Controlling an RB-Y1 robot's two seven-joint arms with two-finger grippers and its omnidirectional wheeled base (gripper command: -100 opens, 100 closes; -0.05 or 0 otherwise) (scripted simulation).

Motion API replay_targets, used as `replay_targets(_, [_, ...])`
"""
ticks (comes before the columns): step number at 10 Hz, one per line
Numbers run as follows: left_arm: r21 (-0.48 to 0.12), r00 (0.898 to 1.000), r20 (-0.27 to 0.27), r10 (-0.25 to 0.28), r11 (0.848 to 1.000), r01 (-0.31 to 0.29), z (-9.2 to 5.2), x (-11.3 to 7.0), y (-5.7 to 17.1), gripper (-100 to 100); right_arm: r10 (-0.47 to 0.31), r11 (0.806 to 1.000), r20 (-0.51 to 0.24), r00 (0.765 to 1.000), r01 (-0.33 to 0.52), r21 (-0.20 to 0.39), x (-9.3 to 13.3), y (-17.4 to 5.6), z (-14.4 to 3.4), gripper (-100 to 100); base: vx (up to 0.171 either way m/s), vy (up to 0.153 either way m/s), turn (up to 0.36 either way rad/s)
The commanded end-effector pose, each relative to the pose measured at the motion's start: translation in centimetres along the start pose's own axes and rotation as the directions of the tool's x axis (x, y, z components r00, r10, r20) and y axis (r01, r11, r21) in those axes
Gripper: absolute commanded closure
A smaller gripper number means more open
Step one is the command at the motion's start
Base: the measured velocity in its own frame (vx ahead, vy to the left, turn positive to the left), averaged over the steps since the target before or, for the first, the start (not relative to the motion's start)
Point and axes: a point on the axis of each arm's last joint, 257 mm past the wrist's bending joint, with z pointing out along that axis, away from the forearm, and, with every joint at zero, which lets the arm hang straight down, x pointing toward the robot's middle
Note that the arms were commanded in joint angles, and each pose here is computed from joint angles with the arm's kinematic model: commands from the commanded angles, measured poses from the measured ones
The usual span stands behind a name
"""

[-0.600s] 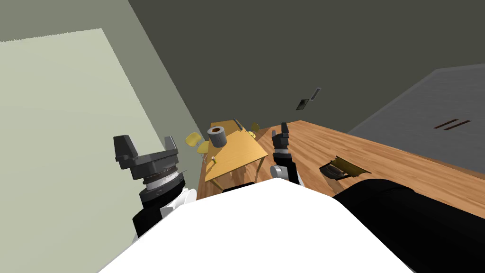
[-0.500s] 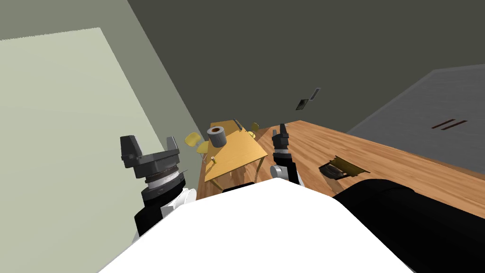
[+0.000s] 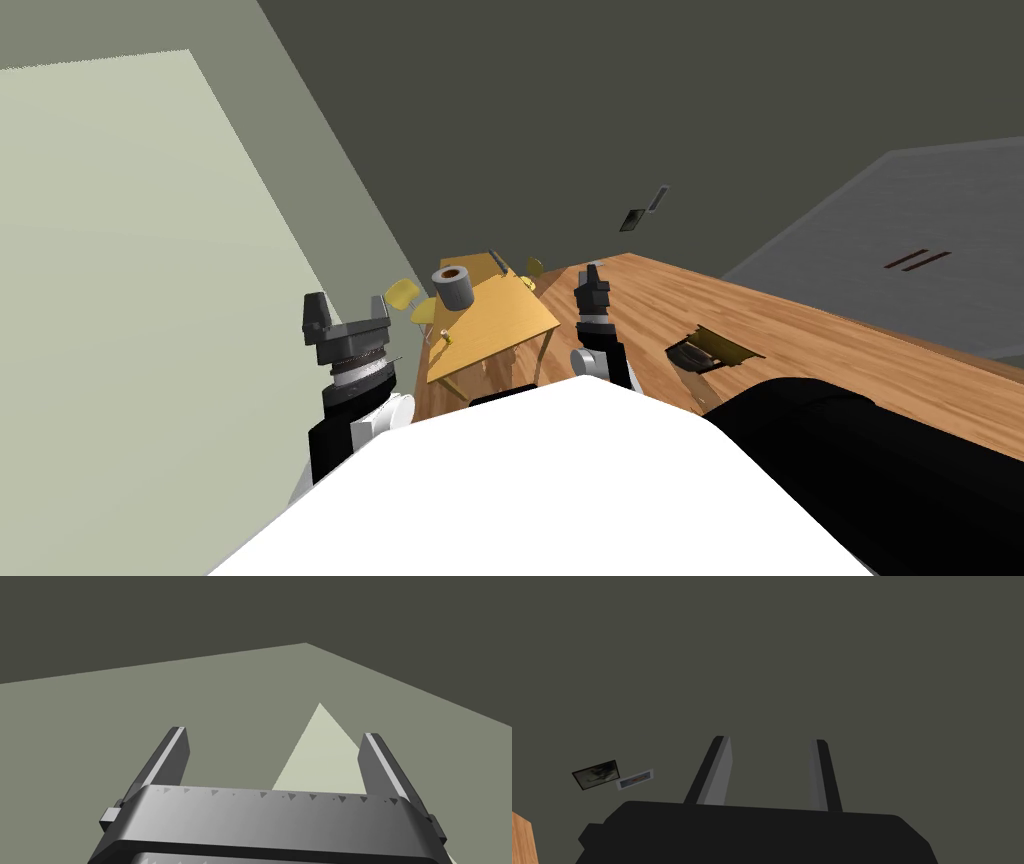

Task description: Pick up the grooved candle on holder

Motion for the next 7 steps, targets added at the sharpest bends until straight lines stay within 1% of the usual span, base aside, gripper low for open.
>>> replay_targets(1, [-0.034,0.999,0.019,-0.028,0.999,0.029,0.0,-1.3,1.9,-100,0.0,1.0,0.0,1.0,0.0,0.0,0.0,0.0,0.0,0,-0.038,-0.053,-0.046])
replay_targets(3, [-0.063,0.996,0.056,-0.069,0.995,0.072,0.0,-3.1,4.1,-100,0.0,1.0,0.0,1.0,0.0,0.0,0.0,0.0,0.0,0,-0.038,-0.071,-0.066])
replay_targets(4, [-0.077,0.996,0.06,-0.066,0.994,0.071,-0.3,-3.2,4.7,-100,0.0,1.0,0.0,1.0,0.0,0.0,0.0,0.0,0.0,0,-0.025,-0.055,-0.01])
replay_targets(6, [-0.096,0.988,0.111,-0.112,0.988,0.122,-0.3,-5.2,6.7,-100,0.0,1.0,0.0,1.0,0.0,0.0,0.0,0.0,0.0,0,-0.033,-0.051,-0.052])
replay_targets(7, [-0.118,0.987,0.118,-0.106,0.986,0.12,-0.8,-5.5,7.7,-100,0.0,1.0,0.0,1.0,0.0,0.0,0.0,0.0,0.0,0,-0.029,-0.039,-0.024])
